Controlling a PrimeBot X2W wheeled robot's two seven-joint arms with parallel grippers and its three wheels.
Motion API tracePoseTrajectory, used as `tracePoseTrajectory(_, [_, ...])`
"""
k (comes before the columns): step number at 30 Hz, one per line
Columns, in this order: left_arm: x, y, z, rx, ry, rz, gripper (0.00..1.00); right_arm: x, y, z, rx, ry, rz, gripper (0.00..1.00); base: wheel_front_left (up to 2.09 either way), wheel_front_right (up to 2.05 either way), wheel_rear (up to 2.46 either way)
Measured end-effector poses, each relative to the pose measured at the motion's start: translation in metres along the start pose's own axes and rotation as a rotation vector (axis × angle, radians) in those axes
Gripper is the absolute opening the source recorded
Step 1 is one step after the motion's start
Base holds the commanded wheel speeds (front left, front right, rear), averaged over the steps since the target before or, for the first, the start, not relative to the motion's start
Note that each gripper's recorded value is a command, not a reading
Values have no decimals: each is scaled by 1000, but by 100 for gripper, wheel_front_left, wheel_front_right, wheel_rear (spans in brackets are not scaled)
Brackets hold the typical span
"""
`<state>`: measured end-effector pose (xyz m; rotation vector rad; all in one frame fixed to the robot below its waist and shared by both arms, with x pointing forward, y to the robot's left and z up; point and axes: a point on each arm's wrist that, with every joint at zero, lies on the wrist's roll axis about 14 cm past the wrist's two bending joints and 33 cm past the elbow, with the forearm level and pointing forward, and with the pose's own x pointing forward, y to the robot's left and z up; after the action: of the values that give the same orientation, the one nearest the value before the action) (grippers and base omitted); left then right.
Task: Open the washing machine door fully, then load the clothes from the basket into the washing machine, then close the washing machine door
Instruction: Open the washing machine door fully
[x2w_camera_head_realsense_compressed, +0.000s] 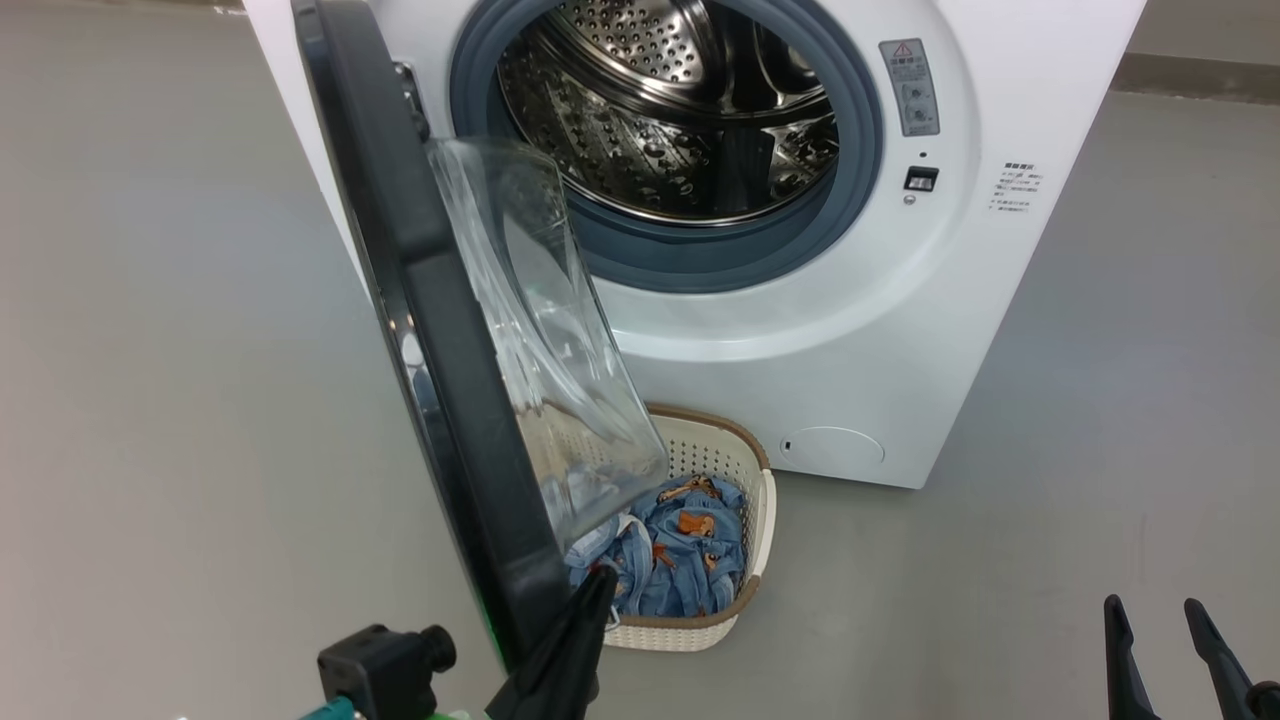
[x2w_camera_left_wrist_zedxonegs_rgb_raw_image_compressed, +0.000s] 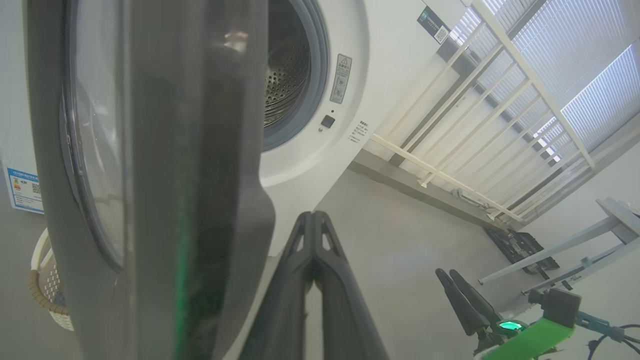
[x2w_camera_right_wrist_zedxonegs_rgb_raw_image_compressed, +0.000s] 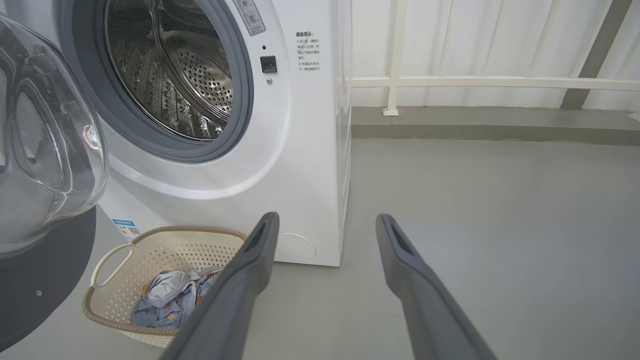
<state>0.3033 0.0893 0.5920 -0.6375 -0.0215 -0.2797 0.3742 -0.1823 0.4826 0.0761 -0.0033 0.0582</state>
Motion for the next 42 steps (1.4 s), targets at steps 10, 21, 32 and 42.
tracePoseTrajectory(10, [1,11,-6,20,8,36,0,4,3,-6,2,17,9,100,0,0,0])
tracePoseTrajectory(21, [-3,28,3,86,-38,121,0,12,13,-11,4,30,39,100,0,0,0])
tracePoseTrajectory(32, [-14,48,11,104,-70,210,0,24,34,-18,9,47,101,100,0,0,0])
tracePoseTrajectory(42, [-34,93,29,137,-125,396,0,39,57,-21,20,51,162,100,0,0,0])
